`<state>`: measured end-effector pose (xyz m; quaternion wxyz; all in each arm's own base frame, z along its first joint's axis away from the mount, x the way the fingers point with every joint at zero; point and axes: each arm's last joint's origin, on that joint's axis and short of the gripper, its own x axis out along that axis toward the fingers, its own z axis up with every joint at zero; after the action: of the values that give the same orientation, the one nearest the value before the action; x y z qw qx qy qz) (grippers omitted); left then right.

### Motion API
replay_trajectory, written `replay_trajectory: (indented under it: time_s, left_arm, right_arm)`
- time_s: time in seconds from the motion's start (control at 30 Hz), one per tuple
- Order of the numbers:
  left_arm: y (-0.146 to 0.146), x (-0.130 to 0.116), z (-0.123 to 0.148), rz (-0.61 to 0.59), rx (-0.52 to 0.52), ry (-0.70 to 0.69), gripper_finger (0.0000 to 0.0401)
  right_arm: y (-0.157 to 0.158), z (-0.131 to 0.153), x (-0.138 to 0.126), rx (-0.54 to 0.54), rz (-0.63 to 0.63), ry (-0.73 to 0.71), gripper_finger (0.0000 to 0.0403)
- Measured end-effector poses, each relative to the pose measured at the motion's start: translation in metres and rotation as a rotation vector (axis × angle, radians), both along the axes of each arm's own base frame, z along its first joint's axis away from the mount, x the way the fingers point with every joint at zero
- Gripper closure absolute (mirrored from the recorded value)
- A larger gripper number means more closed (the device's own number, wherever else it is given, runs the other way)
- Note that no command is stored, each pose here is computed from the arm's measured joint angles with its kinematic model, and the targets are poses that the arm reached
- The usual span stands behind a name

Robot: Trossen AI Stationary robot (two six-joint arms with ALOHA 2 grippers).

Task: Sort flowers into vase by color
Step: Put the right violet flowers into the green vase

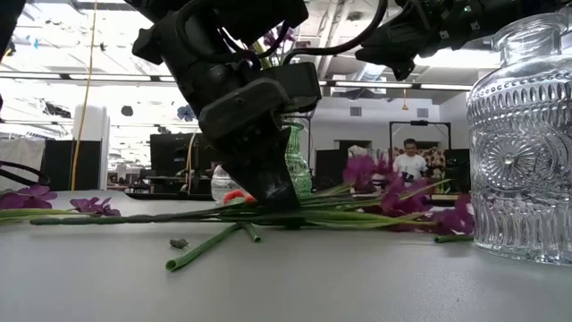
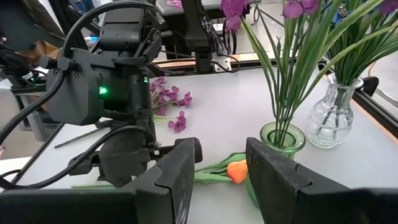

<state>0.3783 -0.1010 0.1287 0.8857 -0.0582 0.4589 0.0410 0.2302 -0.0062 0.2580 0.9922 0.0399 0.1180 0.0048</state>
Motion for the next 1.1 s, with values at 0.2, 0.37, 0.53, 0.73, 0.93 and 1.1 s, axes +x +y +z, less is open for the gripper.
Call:
replay_trajectory:
  time_s: [0.2, 0.37, 0.53, 0.73, 0.93, 1.1]
  left_arm:
    - [0.0, 0.0, 0.0, 0.032, -0.022, -0.001, 0.0327]
    - [0.0, 0.001, 0.0, 0.04, -0.038, -0.007, 0.0378]
    - [-0.001, 0.003, 0.002, 0.063, -0.064, -0.039, 0.0393]
    - [0.0, 0.003, 0.019, 0.088, -0.046, -0.105, 0.0396]
    - [0.006, -0.003, 0.056, 0.153, 0.053, -0.228, 0.0398]
    - [0.005, -0.011, 0.081, 0.194, 0.111, -0.307, 0.0398]
  right_arm:
    - [0.0, 0.0, 0.0, 0.0, 0.0, 0.0, 0.023]
    - [0.0, 0.0, 0.0, 0.0, 0.0, -0.001, 0.023]
    - [0.0, 0.001, -0.001, 0.0, 0.0, -0.008, 0.023]
    - [0.0, 0.008, -0.006, -0.001, 0.0, -0.039, 0.023]
    - [0.0, 0.021, -0.019, -0.042, 0.006, -0.091, 0.023]
    - [0.0, 0.03, -0.034, -0.11, -0.01, -0.121, 0.023]
